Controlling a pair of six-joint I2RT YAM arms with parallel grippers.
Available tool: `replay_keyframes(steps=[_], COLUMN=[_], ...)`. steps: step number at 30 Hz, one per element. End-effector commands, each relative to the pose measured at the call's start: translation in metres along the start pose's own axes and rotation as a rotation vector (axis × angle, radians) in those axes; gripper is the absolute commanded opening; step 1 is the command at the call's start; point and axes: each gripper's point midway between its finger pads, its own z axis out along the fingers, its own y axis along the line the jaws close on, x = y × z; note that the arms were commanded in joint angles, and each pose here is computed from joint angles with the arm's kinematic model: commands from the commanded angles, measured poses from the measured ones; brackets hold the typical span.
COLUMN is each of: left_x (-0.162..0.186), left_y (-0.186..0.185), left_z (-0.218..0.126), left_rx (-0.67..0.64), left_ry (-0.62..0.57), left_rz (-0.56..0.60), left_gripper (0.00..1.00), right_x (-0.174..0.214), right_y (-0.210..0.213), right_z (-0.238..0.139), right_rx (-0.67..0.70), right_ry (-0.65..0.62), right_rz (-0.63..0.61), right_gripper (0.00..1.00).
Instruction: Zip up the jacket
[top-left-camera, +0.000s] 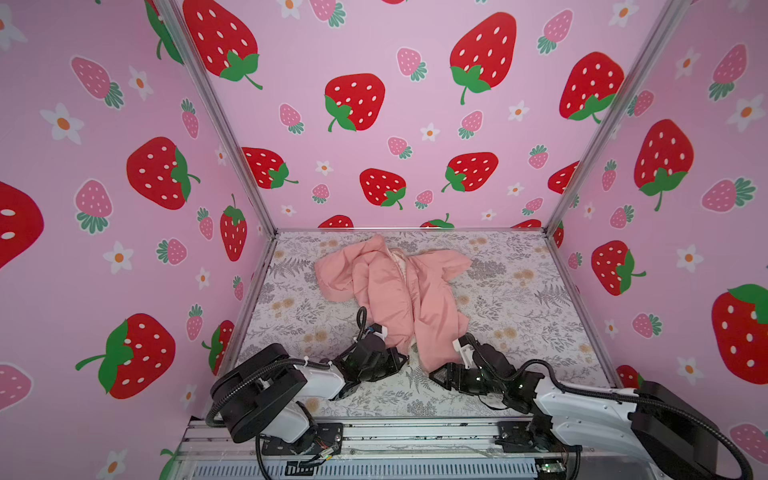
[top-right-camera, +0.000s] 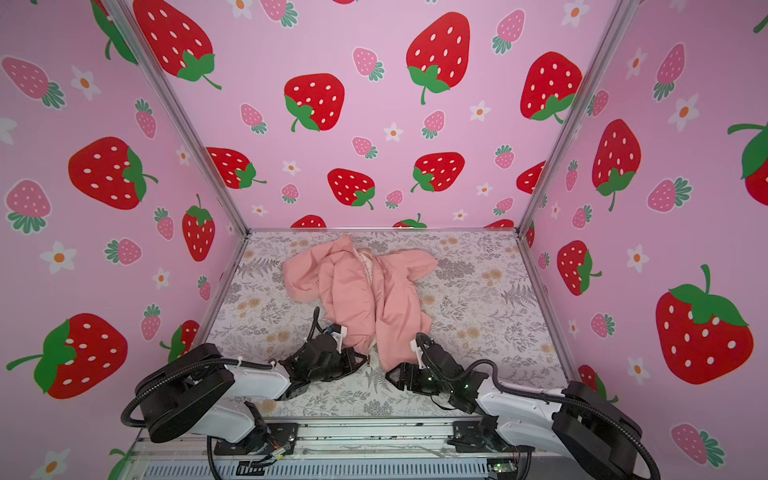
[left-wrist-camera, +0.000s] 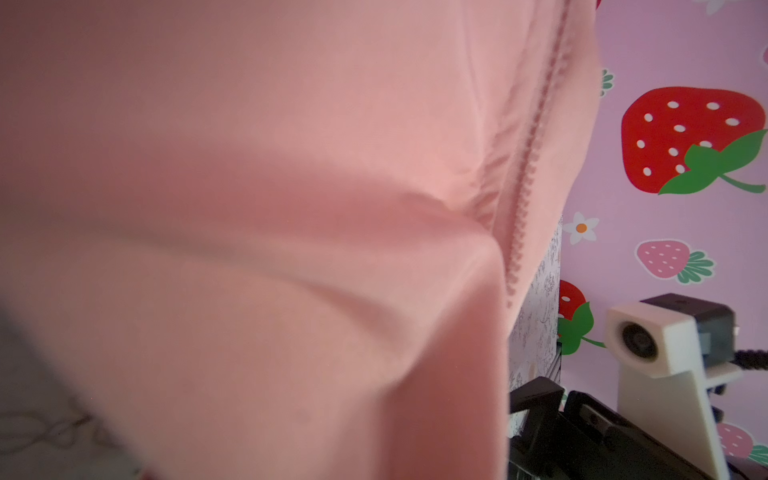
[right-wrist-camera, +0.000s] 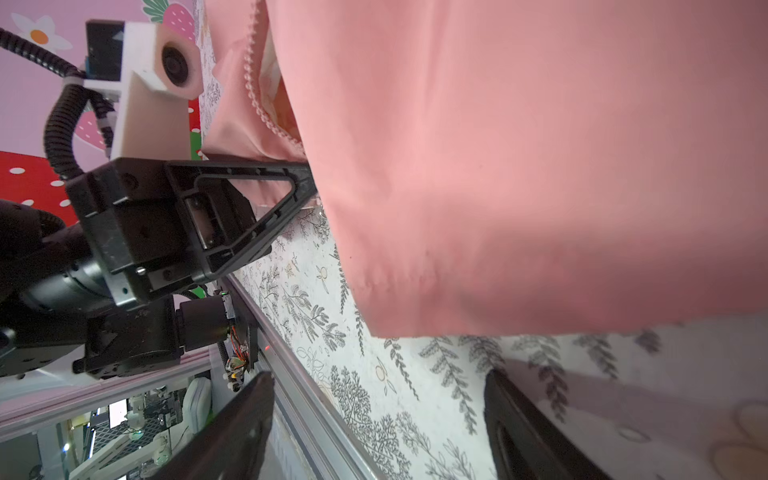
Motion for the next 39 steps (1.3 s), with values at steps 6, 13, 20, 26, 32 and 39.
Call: replay_keyframes(steps=[6, 13, 20, 26, 32, 39], left_x=[-0.007, -0.006, -0.007, -0.007, -0.007, -0.007], left_y=[-0.011, -0.009, -0.008, -0.007, -0.006, -0.005], left_z=[0.002, 0.002, 0.002, 0.002, 0.001, 0.0], left_rx=[0.018, 0.008, 0.004, 0.001, 0.001, -0.002], left_ry=[-0.02, -0.016, -0.022, -0.023, -0.024, -0.026], left_rz=[0.003, 0.0, -0.002, -0.006, -0.007, -0.007], left_gripper=[0.0, 0.0, 0.0, 0.0, 0.0, 0.0], right_x=[-0.025, -0.033, -0.024, -0.015, -0.019, -0.028], right_y=[-0.004, 0.005, 0.021, 0.019, 0.014, 0.009], right_z=[0.005, 0.009, 0.016, 0.028, 0.037, 0.047], right_rx=[0.0, -0.039, -0.137, -0.136, -0.094, -0.045], right_ry=[-0.164, -0.212, -0.16, -0.102, -0.104, -0.109], right_rz=[-0.055, -0.172, -0.237, -0.252, -0.233, -0.196], right_gripper=[0.8, 0.8, 0.76, 0.65, 0.48, 0.27])
